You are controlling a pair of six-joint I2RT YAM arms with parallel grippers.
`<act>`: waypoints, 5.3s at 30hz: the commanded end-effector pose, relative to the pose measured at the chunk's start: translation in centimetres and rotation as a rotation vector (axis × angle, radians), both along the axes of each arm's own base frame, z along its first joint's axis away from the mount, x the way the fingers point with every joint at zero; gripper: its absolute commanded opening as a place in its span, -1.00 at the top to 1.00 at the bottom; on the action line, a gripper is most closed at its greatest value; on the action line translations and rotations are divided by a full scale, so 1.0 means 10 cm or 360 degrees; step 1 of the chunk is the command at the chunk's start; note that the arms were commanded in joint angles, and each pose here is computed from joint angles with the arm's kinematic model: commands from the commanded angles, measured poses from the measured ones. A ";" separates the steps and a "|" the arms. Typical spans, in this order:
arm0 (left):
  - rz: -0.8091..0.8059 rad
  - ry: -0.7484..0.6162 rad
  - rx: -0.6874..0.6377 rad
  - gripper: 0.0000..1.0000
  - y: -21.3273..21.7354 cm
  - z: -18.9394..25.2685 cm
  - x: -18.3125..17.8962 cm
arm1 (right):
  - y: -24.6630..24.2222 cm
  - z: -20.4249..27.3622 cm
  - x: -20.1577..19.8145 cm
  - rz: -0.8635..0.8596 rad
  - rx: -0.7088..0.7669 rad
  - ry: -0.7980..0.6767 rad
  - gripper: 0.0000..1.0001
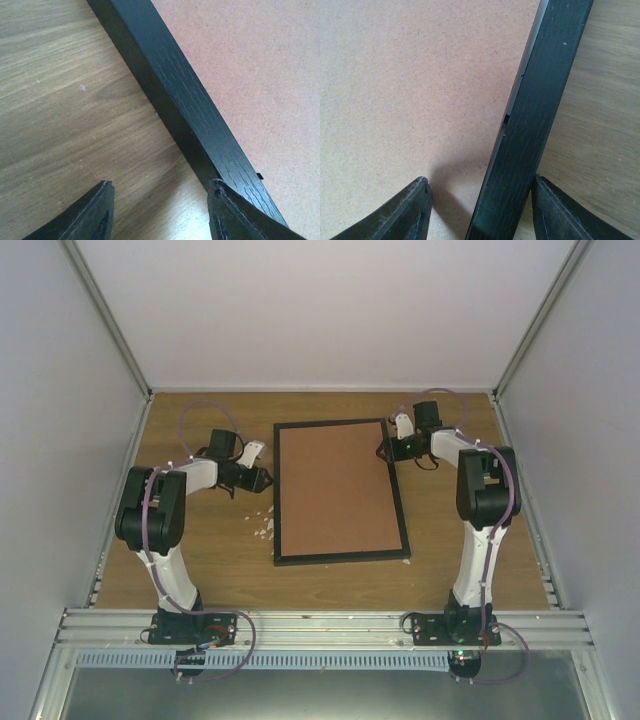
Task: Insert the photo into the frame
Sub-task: Install the photo frame at the center of the board.
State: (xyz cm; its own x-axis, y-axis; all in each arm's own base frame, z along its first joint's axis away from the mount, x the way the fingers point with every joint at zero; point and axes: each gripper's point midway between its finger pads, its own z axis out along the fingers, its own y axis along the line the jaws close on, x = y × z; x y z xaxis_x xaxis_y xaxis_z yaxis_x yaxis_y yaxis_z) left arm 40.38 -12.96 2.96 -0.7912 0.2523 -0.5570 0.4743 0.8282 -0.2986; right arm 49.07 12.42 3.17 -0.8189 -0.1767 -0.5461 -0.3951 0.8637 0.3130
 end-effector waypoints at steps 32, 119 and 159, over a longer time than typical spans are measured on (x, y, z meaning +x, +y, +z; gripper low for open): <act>-0.0062 -0.0031 -0.0057 -0.29 -0.01 0.13 0.05 | -0.25 0.37 -0.38 -0.0064 0.0300 0.0109 -0.33; -0.0793 -0.0528 0.0050 -0.33 -2.36 0.63 0.57 | 0.22 -0.26 -0.54 0.0189 0.0169 0.0353 -0.08; -0.0362 -0.0421 0.0033 -0.98 -0.78 1.07 0.17 | 0.75 0.64 -0.45 0.0445 0.0012 -0.0305 -0.36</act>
State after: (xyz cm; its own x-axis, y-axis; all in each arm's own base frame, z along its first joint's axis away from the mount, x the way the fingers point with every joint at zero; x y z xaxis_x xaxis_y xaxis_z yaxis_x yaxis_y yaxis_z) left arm 42.08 -24.17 9.49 -0.5441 0.5319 -0.6488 0.7531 0.6506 -0.0982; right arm 44.46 17.01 5.61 -0.7741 -0.2913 -0.5620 -0.5400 0.7672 0.3461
